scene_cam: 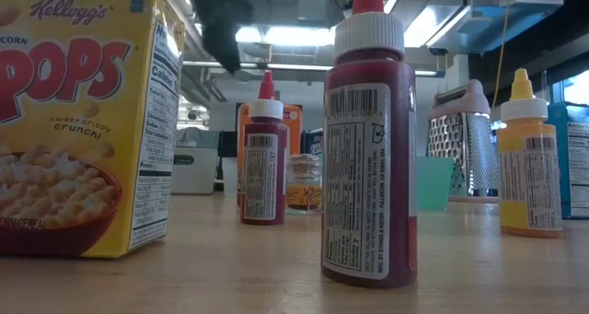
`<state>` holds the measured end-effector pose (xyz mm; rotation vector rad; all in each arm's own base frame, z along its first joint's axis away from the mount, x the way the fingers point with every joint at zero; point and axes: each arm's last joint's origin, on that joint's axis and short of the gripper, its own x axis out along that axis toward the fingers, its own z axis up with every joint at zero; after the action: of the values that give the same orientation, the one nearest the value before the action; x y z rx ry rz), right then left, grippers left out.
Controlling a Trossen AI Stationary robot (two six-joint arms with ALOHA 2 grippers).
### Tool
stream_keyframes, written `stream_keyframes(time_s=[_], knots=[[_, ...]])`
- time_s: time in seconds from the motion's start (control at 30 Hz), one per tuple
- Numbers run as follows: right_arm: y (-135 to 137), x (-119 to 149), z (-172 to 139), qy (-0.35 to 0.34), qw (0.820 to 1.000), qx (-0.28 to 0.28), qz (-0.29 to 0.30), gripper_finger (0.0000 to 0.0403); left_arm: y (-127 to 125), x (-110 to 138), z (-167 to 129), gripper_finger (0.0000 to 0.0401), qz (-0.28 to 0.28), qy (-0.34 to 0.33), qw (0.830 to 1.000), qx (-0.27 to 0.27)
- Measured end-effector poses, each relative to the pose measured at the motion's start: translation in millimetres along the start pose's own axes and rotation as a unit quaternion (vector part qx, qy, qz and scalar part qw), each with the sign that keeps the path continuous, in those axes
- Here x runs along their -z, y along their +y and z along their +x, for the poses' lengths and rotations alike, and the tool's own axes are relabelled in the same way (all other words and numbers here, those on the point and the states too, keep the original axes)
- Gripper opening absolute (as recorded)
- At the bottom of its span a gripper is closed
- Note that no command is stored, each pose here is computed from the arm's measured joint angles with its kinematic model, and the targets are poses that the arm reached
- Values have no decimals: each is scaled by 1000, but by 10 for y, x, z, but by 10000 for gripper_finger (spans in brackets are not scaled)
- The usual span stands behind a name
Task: Pick & Place Kitchen Items
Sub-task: Put the light blue cereal box into the blue bin
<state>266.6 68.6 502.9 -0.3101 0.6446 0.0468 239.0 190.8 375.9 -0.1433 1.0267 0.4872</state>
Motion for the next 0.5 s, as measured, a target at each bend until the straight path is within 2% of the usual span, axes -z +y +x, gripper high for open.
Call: stream_keyframes(time_s=[0.2, 0.3, 0.37, 0.5], knots=[[-45, 171, -58, 77, 994, 53, 60, 245, -151, 160, -420, 233, -42, -17, 999, 7], [-45, 273, -169, 109, 988, 57, 92, 245, -259, 254, -598, 233, -63, -19, 998, 17], [-12, 279, -199, 100, 988, 48, 105, 245, -332, 323, -699, 233, -75, -13, 997, 25], [88, 308, -318, 95, 990, -8, 104, 245, -506, 418, -856, 233, -88, -12, 995, 42]])
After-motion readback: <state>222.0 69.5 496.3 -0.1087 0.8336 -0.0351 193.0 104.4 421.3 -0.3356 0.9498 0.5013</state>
